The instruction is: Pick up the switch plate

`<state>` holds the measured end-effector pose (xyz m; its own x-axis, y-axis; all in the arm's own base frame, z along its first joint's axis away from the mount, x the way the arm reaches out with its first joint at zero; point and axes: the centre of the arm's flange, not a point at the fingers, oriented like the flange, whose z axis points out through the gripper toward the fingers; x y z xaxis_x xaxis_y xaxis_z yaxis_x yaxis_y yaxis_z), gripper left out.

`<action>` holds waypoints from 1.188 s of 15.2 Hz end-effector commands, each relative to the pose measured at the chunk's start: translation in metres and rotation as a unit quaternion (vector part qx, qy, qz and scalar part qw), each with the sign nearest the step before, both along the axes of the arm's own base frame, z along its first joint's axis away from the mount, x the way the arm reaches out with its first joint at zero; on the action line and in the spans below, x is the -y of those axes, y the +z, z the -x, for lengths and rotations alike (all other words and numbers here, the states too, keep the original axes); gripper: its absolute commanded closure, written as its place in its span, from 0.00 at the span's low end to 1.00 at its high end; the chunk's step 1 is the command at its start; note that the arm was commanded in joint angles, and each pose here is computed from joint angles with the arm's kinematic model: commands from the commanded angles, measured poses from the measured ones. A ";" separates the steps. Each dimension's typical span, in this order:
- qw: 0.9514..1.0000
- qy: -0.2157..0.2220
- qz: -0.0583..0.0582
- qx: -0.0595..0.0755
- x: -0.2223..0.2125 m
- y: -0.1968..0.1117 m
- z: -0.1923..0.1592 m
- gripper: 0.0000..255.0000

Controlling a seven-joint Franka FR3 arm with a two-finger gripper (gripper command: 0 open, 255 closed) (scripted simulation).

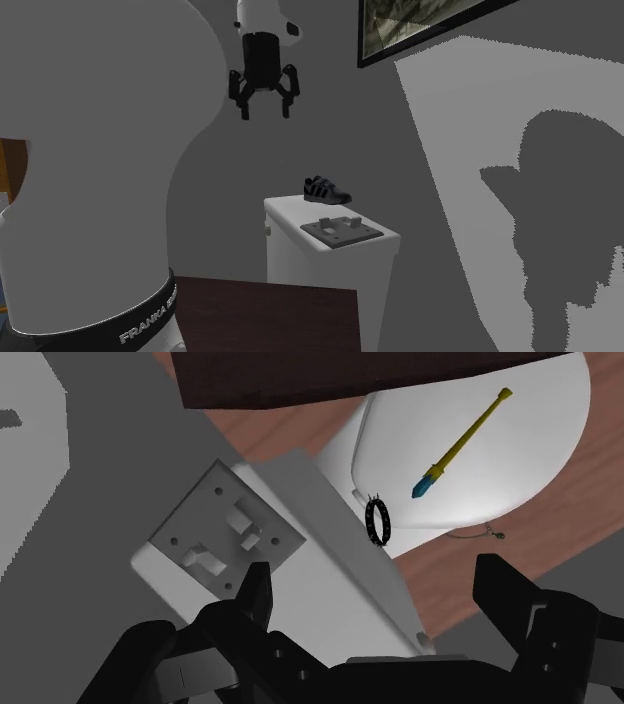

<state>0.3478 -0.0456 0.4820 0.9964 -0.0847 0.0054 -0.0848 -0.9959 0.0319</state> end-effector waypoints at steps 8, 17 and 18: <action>1.000 -0.011 0.005 -0.001 0.058 -0.100 -0.031 0.00; 1.000 -0.023 0.009 -0.002 0.117 -0.199 -0.060 0.00; 1.000 -0.024 0.010 -0.003 0.122 -0.207 -0.062 0.00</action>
